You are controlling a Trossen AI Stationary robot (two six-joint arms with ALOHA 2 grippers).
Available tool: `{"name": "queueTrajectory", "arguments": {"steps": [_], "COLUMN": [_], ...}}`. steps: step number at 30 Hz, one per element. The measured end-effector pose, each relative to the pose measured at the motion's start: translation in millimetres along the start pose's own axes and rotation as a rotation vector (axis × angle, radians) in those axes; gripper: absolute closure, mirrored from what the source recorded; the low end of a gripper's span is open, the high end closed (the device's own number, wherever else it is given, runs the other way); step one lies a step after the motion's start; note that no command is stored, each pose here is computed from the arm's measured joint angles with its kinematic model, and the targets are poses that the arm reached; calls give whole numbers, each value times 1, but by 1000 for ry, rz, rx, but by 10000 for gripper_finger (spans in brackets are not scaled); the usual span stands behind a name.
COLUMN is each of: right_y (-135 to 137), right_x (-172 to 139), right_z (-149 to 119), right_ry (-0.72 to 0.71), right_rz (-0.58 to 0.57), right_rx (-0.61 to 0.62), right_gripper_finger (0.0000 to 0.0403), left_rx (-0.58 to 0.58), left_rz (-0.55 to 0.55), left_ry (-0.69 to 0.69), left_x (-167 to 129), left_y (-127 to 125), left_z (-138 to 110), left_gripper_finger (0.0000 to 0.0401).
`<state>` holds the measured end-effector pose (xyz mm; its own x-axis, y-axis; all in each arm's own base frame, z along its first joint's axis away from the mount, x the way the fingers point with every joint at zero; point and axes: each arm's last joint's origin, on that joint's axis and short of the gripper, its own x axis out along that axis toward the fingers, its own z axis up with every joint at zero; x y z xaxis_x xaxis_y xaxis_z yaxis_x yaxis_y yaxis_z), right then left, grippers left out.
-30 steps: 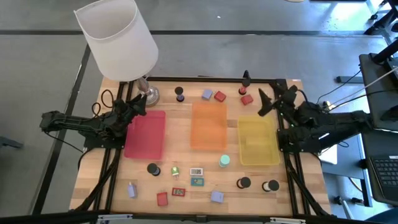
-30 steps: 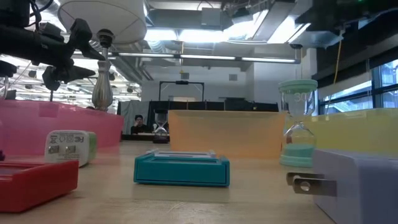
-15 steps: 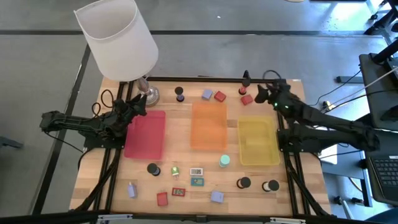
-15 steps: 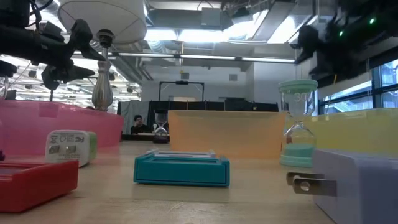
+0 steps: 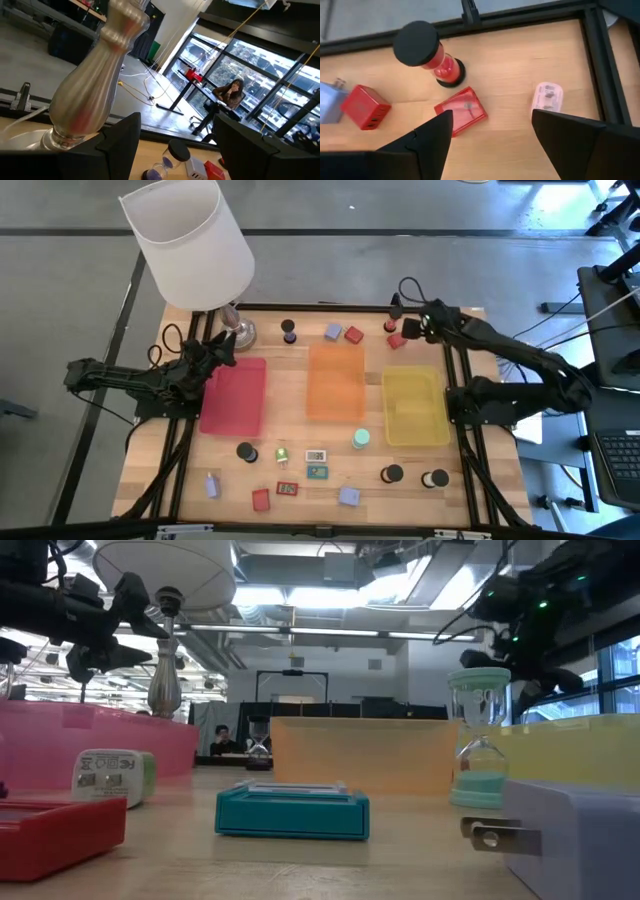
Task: Pick & Place Office items
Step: Put the pink charger adapter into the yellow bin
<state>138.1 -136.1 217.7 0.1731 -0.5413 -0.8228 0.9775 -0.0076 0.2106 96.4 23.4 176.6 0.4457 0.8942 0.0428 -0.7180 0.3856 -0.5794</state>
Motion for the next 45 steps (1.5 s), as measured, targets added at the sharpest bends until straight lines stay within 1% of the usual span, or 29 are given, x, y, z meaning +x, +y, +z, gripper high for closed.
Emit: {"name": "queueTrajectory", "arguments": {"steps": [6, 9, 12, 16, 21, 24, 26, 32, 42, 45], "right_y": [10, 11, 11, 9, 7, 5, 2, -7, -11, -11], "right_x": [19, 23, 22, 24, 33, 45, 53, 73, 90, 93], "right_z": [10, 12, 16, 18, 19, 21, 21, 22, 21, 20], "right_ry": [81, 111, 135, 90, 97, 124, 164, 251, 289, 284], "right_rz": [-87, -158, -199, -259, -305, -330, -346, -385, -428, -440], "right_rx": [-31, -44, -46, 37, 76, 89, 89, 101, 114, 124], "right_gripper_finger": [83, 61, 51, 53, 57, 57, 57, 57, 57, 63], "left_rx": [25, 27, 33, 65, 79, 77, 55, 45, 44, 44], "left_rz": [-1, -1, 1, 19, 68, 89, 97, 100, 100, 100], "left_ry": [0, 2, 4, 10, -12, -25, -31, -33, -34, -34], "left_x": [0, 0, 0, 0, 0, 0, 0, 0, 0, 0], "left_y": [0, 0, 0, 2, 4, 5, 5, 5, 5, 5], "left_z": [0, 0, -1, -3, -3, -2, -2, -2, -2, -2], "left_gripper_finger": [155, 155, 155, 155, 155, 155, 155, 155, 155, 155]}}
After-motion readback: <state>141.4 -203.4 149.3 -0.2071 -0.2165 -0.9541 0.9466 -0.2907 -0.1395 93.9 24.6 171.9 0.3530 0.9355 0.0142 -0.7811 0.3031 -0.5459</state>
